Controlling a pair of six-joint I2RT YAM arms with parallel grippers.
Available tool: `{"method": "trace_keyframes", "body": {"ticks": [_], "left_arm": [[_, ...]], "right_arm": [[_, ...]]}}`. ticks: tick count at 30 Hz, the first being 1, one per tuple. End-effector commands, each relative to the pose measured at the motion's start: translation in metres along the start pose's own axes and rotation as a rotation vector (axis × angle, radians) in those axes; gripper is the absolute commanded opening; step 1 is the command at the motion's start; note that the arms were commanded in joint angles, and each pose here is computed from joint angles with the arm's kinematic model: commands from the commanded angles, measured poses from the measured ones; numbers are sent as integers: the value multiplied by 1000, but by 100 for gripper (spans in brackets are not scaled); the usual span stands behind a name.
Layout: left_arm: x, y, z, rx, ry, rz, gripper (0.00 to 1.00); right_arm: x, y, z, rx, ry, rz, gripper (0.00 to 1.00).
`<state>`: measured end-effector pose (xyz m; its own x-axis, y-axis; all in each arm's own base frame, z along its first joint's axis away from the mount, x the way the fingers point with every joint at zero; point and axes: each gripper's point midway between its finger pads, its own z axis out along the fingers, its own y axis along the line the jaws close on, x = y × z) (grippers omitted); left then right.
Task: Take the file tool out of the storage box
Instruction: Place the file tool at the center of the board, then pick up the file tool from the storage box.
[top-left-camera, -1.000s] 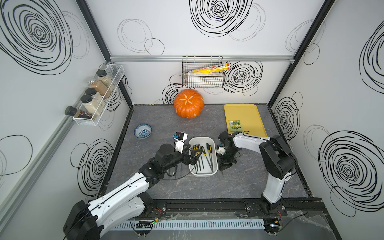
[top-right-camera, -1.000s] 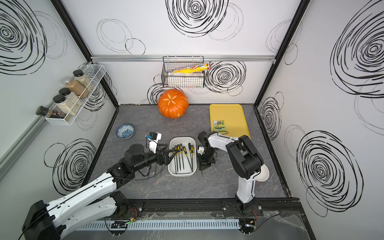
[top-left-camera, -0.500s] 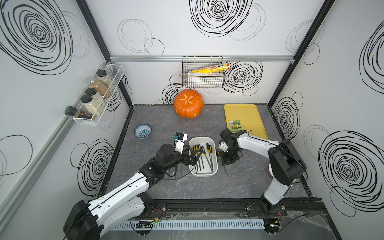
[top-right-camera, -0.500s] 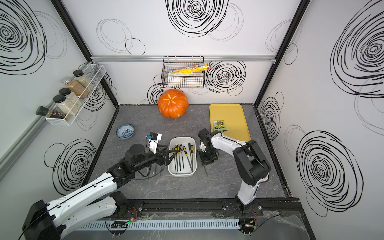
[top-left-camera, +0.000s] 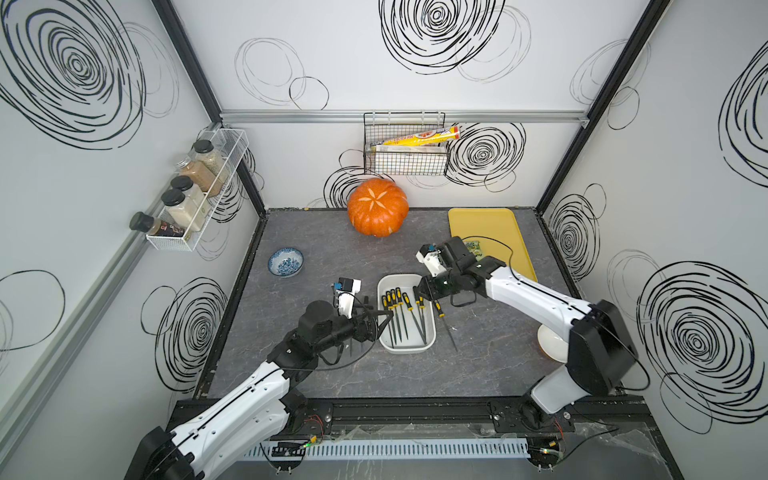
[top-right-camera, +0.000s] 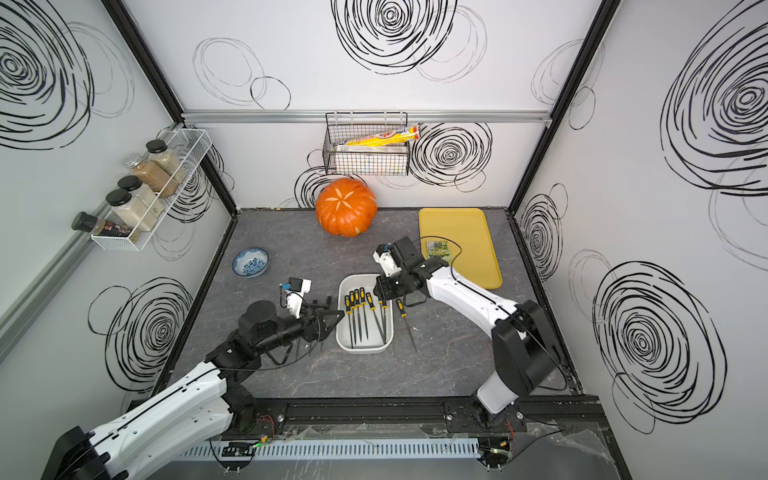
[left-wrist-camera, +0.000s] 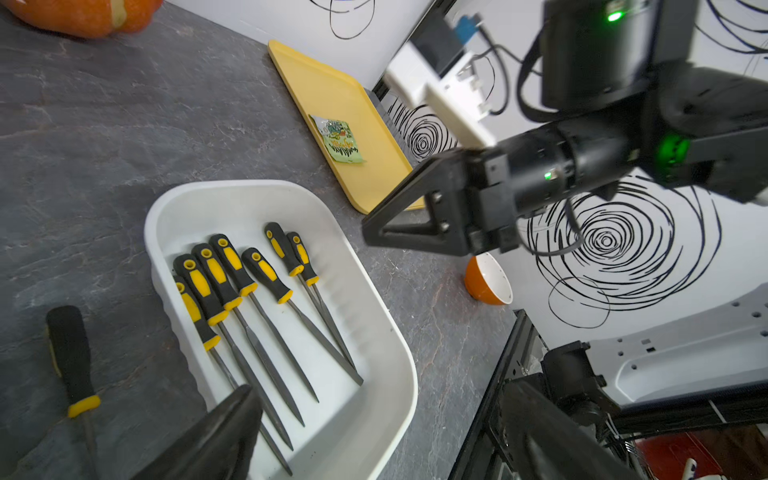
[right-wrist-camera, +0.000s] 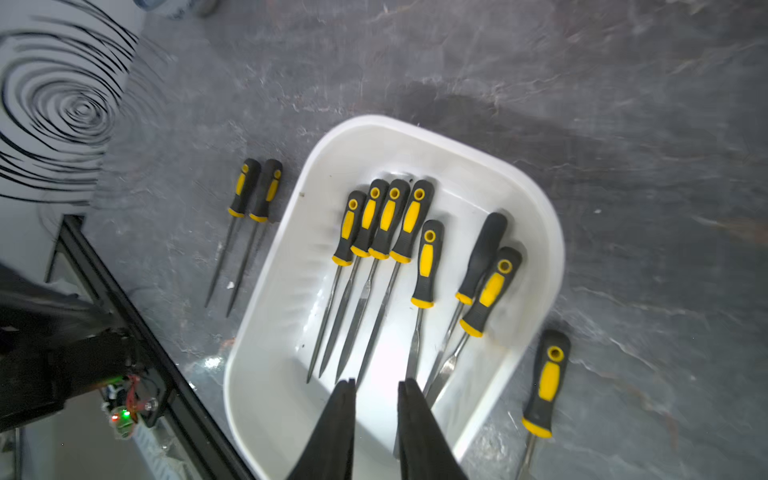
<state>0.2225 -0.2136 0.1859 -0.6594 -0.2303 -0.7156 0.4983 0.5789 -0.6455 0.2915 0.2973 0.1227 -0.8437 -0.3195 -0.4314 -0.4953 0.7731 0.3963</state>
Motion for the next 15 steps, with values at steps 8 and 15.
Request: {"method": "trace_keyframes", "body": {"ticks": [8, 15], "left_arm": [[3, 1, 2, 3, 24, 19, 96], [7, 3, 4, 0, 43, 12, 97]], "right_arm": [[-9, -31, 63, 250, 72, -99, 22], [-7, -34, 78, 288, 91, -116, 23]]}}
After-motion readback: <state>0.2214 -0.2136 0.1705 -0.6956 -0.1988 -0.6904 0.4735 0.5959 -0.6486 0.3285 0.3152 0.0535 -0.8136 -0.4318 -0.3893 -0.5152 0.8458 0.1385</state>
